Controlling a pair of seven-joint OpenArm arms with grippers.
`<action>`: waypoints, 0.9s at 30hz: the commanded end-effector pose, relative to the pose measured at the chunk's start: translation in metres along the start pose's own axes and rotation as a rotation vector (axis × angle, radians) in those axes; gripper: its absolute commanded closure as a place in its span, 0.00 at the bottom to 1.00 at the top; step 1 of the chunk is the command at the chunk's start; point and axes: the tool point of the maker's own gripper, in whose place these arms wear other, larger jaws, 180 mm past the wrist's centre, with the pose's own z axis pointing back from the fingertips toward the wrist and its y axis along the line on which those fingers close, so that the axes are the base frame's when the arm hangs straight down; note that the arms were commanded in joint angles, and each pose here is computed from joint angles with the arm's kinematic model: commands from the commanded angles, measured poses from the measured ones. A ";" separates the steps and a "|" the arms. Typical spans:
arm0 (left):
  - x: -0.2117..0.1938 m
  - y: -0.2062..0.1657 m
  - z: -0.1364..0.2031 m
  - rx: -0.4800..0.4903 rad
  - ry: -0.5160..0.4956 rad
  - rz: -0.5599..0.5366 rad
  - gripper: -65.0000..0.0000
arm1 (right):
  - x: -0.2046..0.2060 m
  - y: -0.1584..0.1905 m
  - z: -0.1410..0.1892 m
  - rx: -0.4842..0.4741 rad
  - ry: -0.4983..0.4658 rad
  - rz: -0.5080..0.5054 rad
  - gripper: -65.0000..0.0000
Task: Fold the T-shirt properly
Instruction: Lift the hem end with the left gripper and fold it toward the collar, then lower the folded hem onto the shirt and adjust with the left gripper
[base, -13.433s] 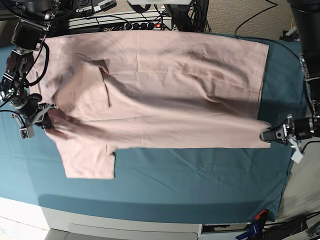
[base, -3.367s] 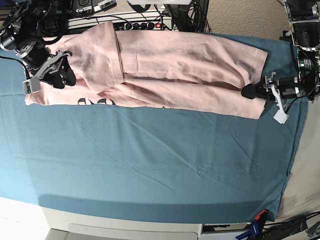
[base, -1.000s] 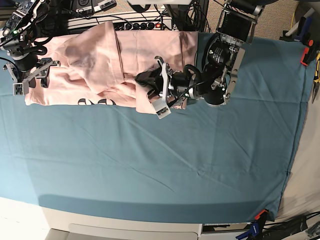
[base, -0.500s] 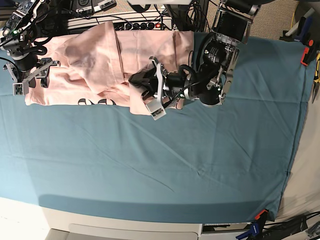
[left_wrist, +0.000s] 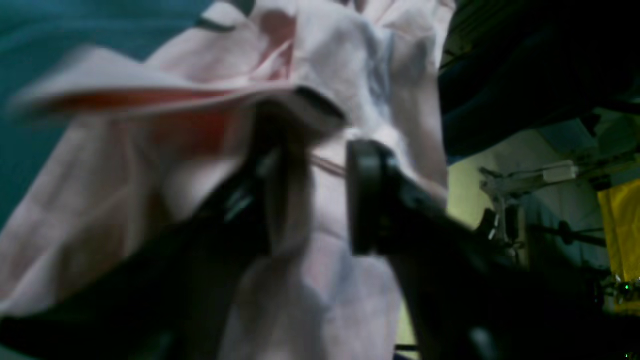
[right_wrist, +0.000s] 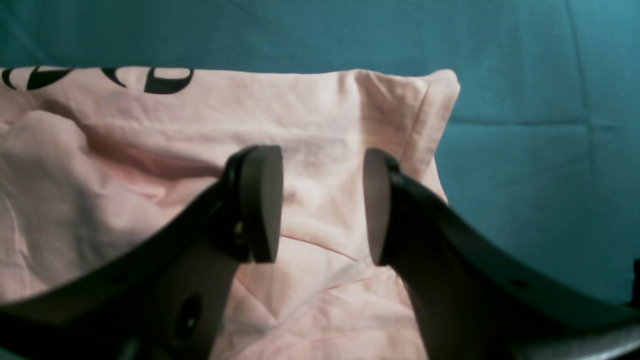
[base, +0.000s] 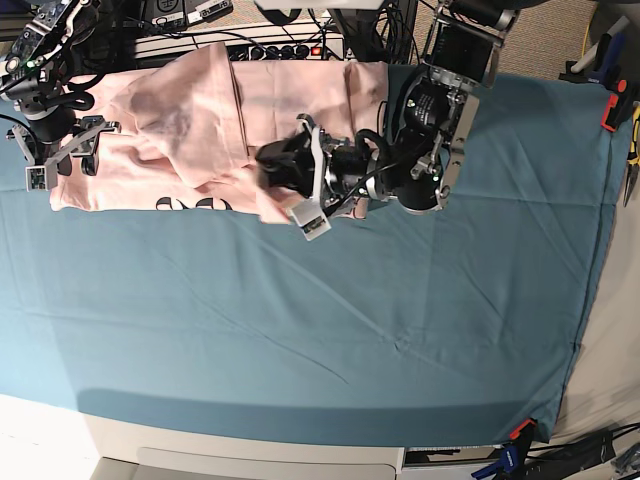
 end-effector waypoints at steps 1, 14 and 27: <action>0.020 -0.006 -0.001 -0.022 -0.061 -0.029 0.65 | 0.013 -0.003 0.004 -0.007 -0.048 0.015 0.59; 0.020 -0.002 0.002 -0.011 -0.038 -0.044 0.81 | 0.013 -0.003 0.004 -0.007 -0.048 0.015 0.59; 0.012 0.045 0.045 0.139 0.039 -0.016 1.00 | 0.013 -0.003 0.004 -0.007 -0.048 0.015 0.59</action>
